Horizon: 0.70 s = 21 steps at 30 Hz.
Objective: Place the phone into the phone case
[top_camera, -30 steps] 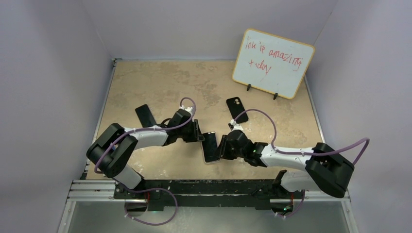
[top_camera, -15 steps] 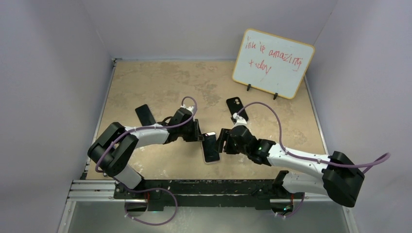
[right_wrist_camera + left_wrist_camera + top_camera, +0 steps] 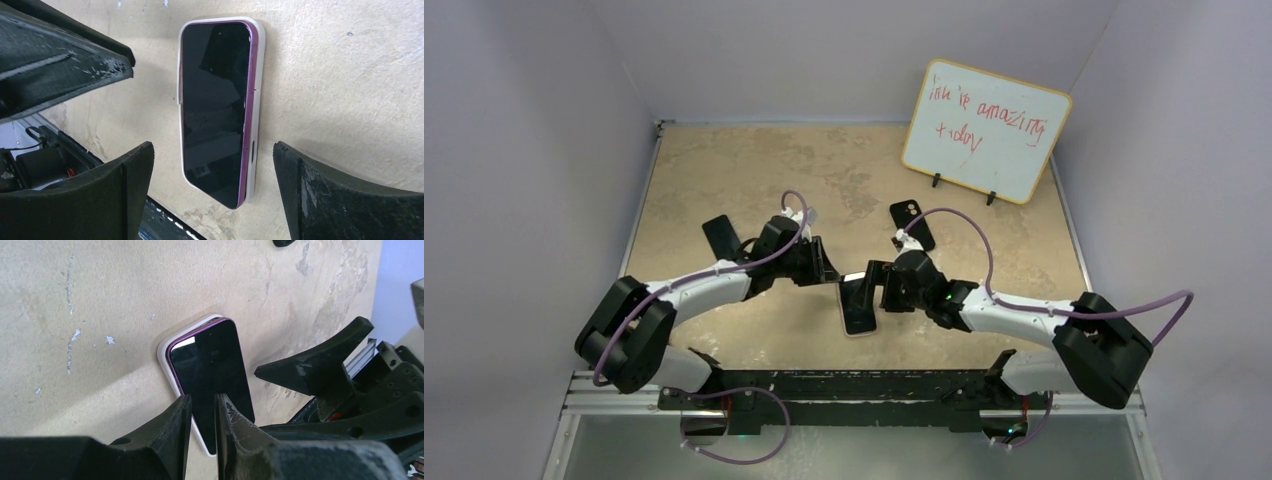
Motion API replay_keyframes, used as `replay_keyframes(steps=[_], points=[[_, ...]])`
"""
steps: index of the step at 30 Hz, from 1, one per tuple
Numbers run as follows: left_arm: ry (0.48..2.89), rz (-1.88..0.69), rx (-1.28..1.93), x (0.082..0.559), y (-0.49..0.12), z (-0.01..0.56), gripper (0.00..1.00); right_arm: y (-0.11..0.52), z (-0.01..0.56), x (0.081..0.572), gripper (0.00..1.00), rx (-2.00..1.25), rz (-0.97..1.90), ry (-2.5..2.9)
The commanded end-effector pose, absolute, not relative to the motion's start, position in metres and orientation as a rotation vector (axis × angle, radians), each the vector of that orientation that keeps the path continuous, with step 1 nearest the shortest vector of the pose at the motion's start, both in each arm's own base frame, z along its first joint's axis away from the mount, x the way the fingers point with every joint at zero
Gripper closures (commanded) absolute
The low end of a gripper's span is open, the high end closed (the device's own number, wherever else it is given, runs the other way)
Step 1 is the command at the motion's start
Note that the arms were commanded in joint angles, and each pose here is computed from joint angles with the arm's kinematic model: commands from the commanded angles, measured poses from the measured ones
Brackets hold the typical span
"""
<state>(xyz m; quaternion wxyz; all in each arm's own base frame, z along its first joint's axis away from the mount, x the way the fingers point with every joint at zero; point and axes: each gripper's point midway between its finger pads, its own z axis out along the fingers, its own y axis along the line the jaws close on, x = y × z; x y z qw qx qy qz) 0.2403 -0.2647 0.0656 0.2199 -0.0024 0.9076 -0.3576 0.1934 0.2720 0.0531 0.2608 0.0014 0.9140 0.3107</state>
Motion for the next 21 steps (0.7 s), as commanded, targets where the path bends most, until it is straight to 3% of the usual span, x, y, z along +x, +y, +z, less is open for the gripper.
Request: replay_keyframes(steps=[1,11,21], points=[[2.493,-1.007,-0.007,0.235,-0.258,0.072,0.74,0.283,0.058,0.194,0.1,-0.035,0.922,2.434],[2.511,-1.055,-0.017,0.223,-0.257,0.052,0.71,0.287,0.044,0.204,0.09,-0.011,0.882,2.443],[2.53,-1.117,-0.008,0.217,-0.263,0.033,0.63,0.306,0.042,0.194,0.1,0.028,1.059,2.448]])
